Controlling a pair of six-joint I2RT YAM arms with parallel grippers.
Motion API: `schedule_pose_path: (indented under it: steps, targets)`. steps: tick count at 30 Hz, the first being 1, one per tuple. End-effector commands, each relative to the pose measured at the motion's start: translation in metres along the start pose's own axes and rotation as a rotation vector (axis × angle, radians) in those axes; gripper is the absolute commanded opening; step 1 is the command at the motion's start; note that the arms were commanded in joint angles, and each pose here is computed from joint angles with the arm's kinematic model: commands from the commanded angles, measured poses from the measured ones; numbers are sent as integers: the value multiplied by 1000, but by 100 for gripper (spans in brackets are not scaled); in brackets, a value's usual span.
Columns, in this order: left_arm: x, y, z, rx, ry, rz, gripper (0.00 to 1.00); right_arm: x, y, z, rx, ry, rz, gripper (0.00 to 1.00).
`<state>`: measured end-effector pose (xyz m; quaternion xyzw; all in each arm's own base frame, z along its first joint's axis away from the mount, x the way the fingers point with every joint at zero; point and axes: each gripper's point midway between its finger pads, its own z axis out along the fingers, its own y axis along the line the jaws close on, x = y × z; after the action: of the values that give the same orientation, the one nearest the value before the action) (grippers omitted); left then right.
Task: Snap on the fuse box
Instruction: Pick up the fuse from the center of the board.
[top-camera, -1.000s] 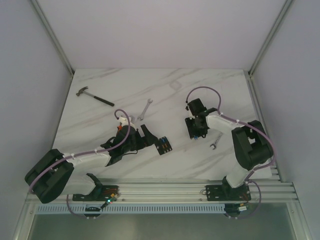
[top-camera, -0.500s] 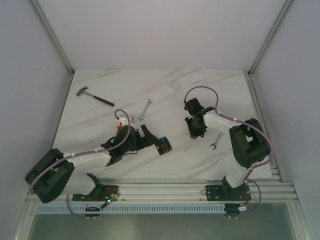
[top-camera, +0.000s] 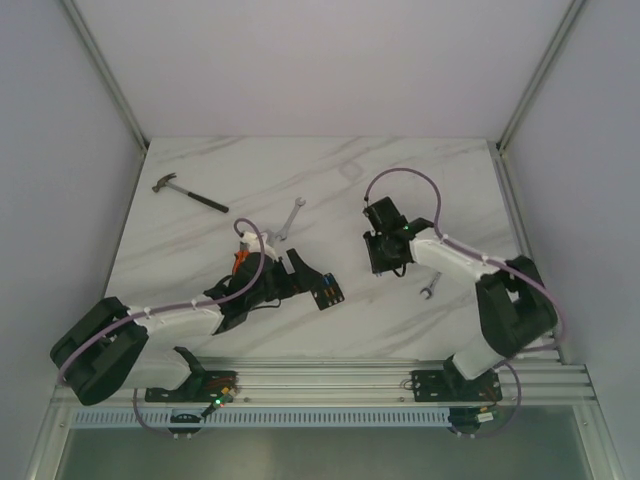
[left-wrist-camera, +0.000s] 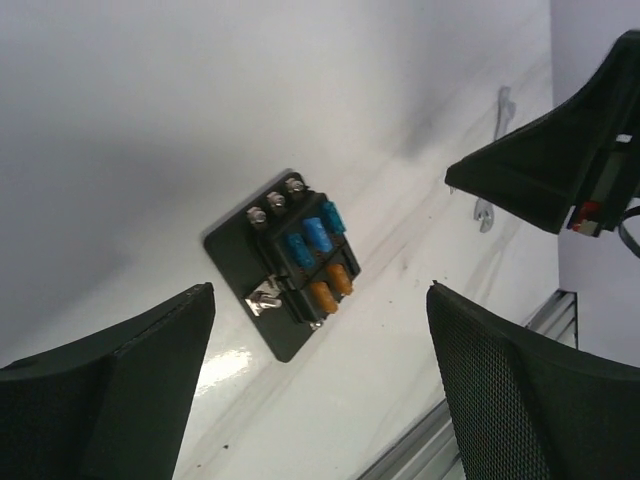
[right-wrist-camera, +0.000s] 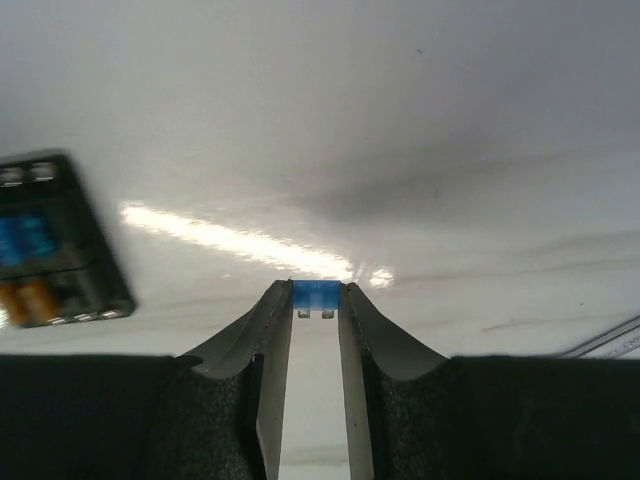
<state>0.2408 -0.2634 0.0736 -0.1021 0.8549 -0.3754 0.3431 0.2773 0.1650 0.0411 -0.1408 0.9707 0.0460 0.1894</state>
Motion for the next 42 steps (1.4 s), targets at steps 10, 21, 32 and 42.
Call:
schedule_pose_path:
  steps: [10,21,32,42]
  targets:
    - [-32,-73,-7,179,-265,124,88,-48,67,-87,-281,-383,248,19]
    - [-27,-116,0,301,-285,254,71,-52,90,-108,-392,-460,308,19]
    - [-22,-120,15,293,-285,329,46,-52,97,-115,-425,-479,316,20]
    - [-24,-127,15,318,-306,362,29,-50,102,-115,-449,-473,325,20]
